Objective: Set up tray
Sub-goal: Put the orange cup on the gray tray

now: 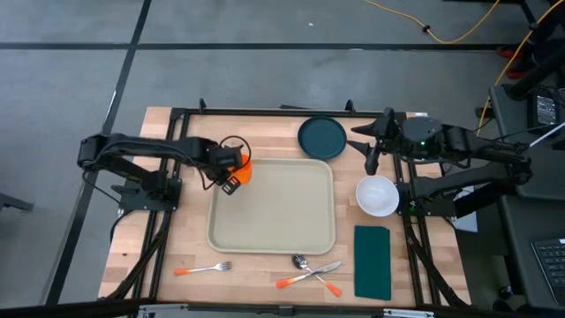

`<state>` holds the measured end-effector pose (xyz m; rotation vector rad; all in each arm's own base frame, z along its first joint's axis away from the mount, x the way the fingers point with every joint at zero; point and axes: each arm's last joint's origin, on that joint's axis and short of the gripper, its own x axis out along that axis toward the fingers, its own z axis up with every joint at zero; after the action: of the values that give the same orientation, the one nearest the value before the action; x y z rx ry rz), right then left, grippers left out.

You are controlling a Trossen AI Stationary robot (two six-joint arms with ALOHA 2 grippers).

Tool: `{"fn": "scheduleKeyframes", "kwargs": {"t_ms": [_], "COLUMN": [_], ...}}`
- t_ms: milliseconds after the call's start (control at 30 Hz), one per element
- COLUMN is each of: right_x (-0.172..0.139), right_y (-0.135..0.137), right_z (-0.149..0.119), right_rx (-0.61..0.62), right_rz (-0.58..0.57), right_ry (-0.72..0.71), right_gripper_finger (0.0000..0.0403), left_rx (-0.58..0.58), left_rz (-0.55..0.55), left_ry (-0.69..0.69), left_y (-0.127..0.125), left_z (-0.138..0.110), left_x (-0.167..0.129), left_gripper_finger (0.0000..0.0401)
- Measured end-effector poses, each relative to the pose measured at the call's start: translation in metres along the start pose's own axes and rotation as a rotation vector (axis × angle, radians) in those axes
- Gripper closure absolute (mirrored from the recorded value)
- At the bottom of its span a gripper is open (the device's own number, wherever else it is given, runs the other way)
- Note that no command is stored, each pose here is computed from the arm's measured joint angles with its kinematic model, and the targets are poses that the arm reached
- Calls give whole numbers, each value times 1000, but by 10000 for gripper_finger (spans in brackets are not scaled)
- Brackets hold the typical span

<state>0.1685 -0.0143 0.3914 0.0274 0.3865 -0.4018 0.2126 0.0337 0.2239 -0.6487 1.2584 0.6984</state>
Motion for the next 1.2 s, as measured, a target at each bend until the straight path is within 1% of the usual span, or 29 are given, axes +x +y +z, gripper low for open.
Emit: {"fn": "scheduleKeyframes", "kwargs": {"t_ms": [167, 233, 300, 567, 767, 900, 1000, 1133, 1200], "right_x": [5, 5, 7, 18, 37, 55, 71, 95, 109], "right_y": [2, 3, 4, 3, -2, -8, -14, -26, -35], "right_z": [-1, -1, -1, -4, -14, -26, -35, -49, -57], "right_rx": [-6, -7, -9, -5, -12, -48, -68, -116, -125], "right_rz": [17, 31, 42, 17, -45, -98, -138, -166, -138], "right_ry": [20, 24, 30, 75, 201, 348, 460, 612, 691], "right_gripper_finger": [210, 210, 210, 210, 210, 210, 210, 210, 210], "left_rx": [-67, -86, -92, -84, -77, -74, -56, -48, -38], "left_rz": [32, 48, 52, 40, 27, -29, -52, -44, -24], "left_ry": [18, 9, 16, 39, 43, 11, -16, -26, -39], "left_y": [7, 8, 10, 10, 9, 1, -4, -7, -8], "left_z": [-8, -9, -10, -11, -10, -1, 9, 16, 18], "left_x": [21, 24, 26, 27, 25, 8, -13, -48, -66], "left_gripper_finger": [367, 365, 355, 279, 214, 185, 177, 176, 176]}}
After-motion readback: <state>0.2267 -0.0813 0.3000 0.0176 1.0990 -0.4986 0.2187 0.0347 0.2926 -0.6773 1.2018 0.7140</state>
